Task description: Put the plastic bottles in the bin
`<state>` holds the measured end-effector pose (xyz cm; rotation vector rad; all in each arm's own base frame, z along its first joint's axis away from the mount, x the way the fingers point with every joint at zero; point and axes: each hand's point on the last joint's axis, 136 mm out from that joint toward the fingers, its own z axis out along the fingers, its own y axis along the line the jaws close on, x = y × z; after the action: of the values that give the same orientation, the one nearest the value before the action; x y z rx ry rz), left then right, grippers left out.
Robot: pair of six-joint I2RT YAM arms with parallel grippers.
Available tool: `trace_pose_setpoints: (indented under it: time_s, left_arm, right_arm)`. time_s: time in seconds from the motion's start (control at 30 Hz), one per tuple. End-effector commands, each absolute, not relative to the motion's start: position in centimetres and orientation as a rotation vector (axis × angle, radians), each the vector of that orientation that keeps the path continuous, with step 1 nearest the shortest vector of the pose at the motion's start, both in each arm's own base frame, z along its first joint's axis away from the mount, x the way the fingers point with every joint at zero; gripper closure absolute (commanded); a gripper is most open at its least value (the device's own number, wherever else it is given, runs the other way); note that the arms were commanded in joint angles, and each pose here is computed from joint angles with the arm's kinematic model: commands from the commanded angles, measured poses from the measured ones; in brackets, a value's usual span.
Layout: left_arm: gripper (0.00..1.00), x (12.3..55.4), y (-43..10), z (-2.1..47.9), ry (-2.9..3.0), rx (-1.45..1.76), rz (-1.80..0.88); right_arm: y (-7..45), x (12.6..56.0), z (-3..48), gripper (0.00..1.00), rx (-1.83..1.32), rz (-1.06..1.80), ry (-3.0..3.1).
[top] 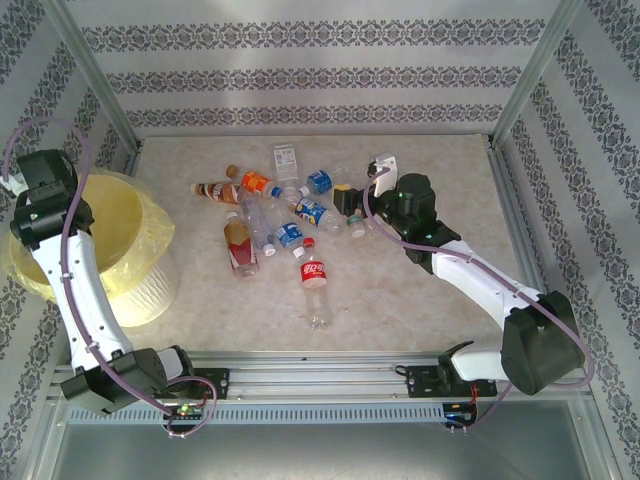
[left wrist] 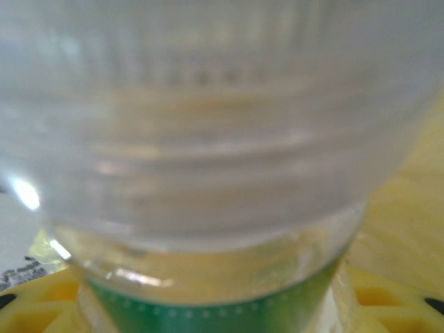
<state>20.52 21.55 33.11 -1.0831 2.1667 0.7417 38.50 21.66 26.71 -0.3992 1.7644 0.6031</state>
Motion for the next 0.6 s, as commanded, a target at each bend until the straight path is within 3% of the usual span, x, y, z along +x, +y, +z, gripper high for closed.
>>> trace_pose_setpoints:
  time_s: [0.0,0.2,0.57]
  left_arm:
    - [0.42,20.5,21.5,32.2,2.161,-1.126,0.66]
    - [0.41,19.4,23.4,29.6,2.164,-1.274,0.741]
    - [0.26,19.1,24.2,27.8,2.156,-1.355,0.727]
  right_arm:
    - [21.8,38.7,28.1,0.02,-0.399,0.63,1.741]
    - [21.8,38.7,27.9,0.02,-0.395,0.631,1.749]
    - [21.5,38.7,27.3,0.02,-0.382,0.614,1.785]
